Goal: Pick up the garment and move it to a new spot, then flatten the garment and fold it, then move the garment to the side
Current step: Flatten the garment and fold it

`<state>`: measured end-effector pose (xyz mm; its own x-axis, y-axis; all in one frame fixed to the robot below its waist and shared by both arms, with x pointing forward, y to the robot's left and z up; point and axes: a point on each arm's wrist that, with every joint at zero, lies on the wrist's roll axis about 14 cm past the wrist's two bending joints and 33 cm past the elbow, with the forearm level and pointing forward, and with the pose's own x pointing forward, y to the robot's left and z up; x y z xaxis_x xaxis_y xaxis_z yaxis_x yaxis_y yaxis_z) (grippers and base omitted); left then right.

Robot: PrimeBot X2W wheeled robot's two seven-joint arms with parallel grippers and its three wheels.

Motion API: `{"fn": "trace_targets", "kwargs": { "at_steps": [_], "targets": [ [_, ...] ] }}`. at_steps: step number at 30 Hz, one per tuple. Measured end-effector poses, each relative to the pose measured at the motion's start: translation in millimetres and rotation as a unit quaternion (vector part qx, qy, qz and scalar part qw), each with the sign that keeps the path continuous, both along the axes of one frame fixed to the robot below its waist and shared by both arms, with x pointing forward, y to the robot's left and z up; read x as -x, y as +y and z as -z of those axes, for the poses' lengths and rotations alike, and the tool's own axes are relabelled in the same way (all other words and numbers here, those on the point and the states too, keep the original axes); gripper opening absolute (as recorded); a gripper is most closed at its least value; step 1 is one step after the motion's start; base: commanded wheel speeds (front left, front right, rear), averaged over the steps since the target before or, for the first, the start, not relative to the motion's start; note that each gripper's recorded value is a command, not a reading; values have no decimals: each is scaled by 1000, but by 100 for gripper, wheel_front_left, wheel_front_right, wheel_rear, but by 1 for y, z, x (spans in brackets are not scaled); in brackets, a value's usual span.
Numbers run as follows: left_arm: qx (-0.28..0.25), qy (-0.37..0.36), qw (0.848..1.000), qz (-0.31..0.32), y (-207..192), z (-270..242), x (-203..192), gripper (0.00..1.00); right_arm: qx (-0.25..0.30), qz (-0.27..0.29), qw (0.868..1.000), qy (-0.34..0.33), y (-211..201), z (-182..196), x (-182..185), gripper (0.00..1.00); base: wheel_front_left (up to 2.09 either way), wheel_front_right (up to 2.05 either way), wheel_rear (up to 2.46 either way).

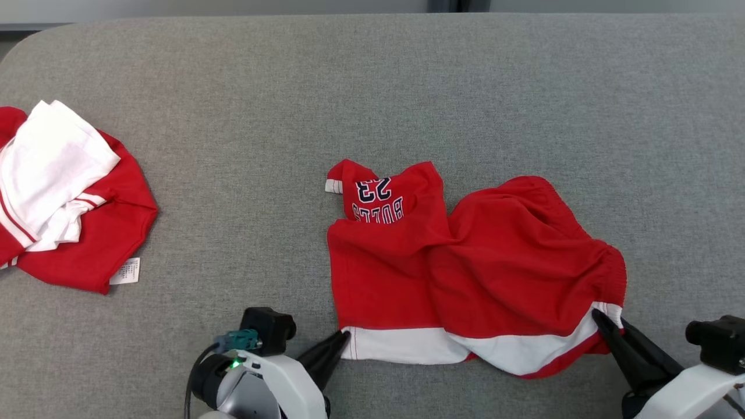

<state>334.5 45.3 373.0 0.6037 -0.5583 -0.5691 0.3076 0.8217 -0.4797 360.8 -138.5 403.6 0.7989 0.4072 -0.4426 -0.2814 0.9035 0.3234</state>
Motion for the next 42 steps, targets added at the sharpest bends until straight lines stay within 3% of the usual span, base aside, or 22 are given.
{"fn": "trace_targets", "kwargs": {
  "at_steps": [7,13,18,19,20,21,23,32,36,42],
  "targets": [
    [14,-89,995,-32,12,-44,-30,0,-49,22,997,-55,-2,-38,-7,0,0,0,0],
    [19,-182,982,-43,24,-100,-50,0,-109,43,985,-125,-5,-88,-16,0,0,0,0],
    [18,-278,959,-61,36,-158,-71,0,-159,59,962,-214,-7,-141,-30,0,0,0,0],
    [8,-316,946,-72,44,-181,-81,0,-166,58,953,-247,-6,-160,-37,0,0,0,0],
    [8,-316,946,-72,44,-181,-81,0,-166,58,953,-247,-6,-160,-37,0,0,0,0],
    [6,-355,932,-74,47,-207,-89,0,-175,62,940,-285,-6,-183,-45,0,0,0,0],
    [-4,-396,915,-79,51,-233,-97,0,-178,59,928,-320,-4,-206,-52,0,0,0,0],
    [-14,-526,842,-116,67,-335,-106,0,-161,24,891,-424,12,-281,-64,0,0,0,0],
    [-15,-545,830,-121,69,-351,-103,0,-163,11,887,-431,21,-291,-63,0,0,0,0],
    [-13,-545,829,-123,69,-354,-100,0,-162,7,889,-429,24,-292,-66,0,0,0,0]
  ]
}}
